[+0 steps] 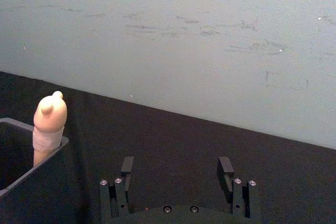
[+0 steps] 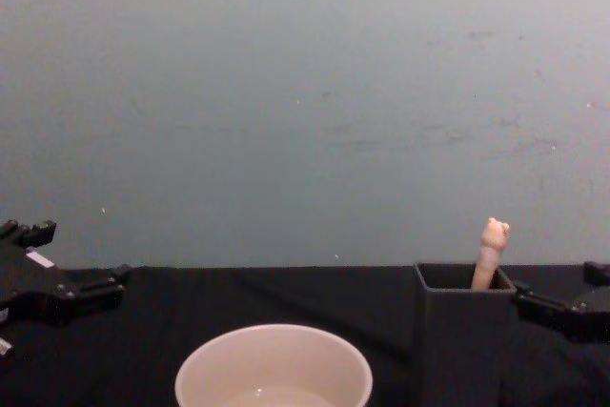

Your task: Pick up the stirring spoon with one hand, stir inside the cup, then place it back in its original position.

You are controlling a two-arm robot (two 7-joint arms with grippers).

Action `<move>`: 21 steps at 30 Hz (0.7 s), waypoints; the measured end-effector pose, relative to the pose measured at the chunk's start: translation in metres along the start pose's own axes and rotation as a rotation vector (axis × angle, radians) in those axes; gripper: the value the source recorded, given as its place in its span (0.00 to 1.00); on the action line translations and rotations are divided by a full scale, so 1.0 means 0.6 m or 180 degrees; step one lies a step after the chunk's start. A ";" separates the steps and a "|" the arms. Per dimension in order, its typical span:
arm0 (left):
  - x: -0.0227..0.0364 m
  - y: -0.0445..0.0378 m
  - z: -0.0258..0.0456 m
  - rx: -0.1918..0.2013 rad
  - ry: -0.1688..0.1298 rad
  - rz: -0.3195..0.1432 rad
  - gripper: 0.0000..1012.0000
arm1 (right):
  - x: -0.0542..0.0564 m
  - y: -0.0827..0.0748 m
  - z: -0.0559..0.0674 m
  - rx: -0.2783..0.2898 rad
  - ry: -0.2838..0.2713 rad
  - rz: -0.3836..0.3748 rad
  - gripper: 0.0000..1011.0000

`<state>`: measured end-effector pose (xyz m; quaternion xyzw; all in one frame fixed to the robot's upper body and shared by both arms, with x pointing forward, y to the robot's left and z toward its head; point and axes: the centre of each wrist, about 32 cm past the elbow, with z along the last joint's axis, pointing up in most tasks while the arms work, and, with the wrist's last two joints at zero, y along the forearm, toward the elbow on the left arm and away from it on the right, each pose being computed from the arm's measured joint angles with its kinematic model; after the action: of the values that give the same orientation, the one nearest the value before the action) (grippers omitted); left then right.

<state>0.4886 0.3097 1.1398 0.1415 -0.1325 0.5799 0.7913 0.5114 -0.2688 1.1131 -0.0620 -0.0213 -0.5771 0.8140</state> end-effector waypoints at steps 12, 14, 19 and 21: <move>0.0000 0.000 0.000 0.0000 0.0000 0.0000 0.99 | 0.000 0.000 0.000 0.0000 0.0000 0.0000 0.99; 0.0000 0.000 0.000 0.0000 0.0000 0.0000 0.99 | 0.000 0.000 0.000 0.0000 0.0000 0.0000 0.99; 0.0000 0.000 0.000 0.0000 0.0000 0.0000 0.99 | 0.000 0.000 0.000 0.0000 0.0000 0.0000 0.99; 0.0000 0.000 0.000 0.0000 0.0000 0.0000 0.99 | 0.000 0.000 0.000 0.0000 0.0000 0.0000 0.99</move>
<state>0.4886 0.3097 1.1398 0.1415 -0.1324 0.5799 0.7913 0.5114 -0.2688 1.1131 -0.0620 -0.0213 -0.5771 0.8140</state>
